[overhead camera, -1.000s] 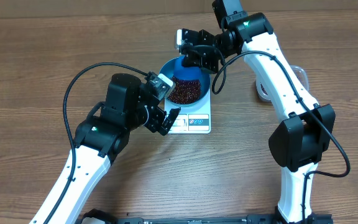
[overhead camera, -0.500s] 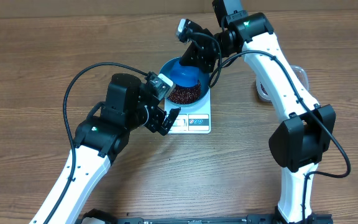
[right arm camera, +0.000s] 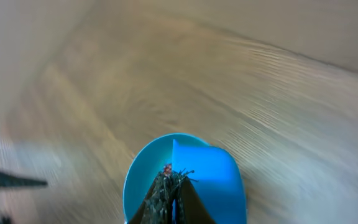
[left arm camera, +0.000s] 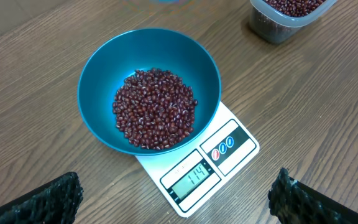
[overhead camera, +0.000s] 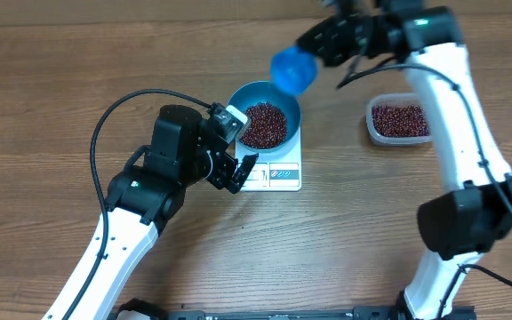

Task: Scoop item into bowl and weigh 150g on scale
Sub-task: 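Lift the empty scoop and move it right back to the tub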

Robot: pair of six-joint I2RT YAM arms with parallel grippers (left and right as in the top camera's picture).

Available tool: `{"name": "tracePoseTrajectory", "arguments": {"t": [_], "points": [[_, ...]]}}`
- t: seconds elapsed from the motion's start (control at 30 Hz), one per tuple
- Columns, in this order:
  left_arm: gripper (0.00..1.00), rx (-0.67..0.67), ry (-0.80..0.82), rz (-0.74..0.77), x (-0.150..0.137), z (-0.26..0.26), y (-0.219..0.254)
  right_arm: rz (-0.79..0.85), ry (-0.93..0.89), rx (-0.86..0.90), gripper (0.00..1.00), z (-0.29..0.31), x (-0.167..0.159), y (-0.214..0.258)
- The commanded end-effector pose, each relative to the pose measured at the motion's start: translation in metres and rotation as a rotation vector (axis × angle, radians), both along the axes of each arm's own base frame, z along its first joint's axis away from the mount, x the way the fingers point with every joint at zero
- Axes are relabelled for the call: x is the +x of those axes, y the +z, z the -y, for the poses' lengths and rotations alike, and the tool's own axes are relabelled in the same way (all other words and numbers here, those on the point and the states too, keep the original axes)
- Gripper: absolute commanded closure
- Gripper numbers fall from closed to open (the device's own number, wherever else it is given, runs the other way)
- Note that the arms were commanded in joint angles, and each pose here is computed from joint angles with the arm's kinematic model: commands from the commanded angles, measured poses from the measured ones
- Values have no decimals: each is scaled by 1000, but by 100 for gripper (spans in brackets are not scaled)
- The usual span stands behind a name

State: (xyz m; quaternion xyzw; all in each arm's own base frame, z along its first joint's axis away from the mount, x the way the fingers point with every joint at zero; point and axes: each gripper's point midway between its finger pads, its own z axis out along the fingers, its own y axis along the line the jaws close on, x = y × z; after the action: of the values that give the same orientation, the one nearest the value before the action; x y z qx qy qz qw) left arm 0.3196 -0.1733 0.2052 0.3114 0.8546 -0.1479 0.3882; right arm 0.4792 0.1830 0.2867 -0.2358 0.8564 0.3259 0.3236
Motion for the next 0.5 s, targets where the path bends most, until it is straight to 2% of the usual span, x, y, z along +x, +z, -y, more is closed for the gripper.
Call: {"name": "tracePoseTrajectory", "arguments": {"t": [0.0, 0.23, 0.37, 0.47], "points": [[0, -13, 3, 17, 4, 2, 9, -104, -231, 134, 96, 44, 8, 35], [0, -13, 3, 16, 4, 2, 9, -169, -460, 149, 96, 133, 21, 26], [0, -13, 3, 17, 4, 2, 9, -207, -700, -29, 96, 202, 19, -2], [1, -13, 3, 17, 4, 2, 9, -223, -702, -114, 96, 215, 9, -13]]}}
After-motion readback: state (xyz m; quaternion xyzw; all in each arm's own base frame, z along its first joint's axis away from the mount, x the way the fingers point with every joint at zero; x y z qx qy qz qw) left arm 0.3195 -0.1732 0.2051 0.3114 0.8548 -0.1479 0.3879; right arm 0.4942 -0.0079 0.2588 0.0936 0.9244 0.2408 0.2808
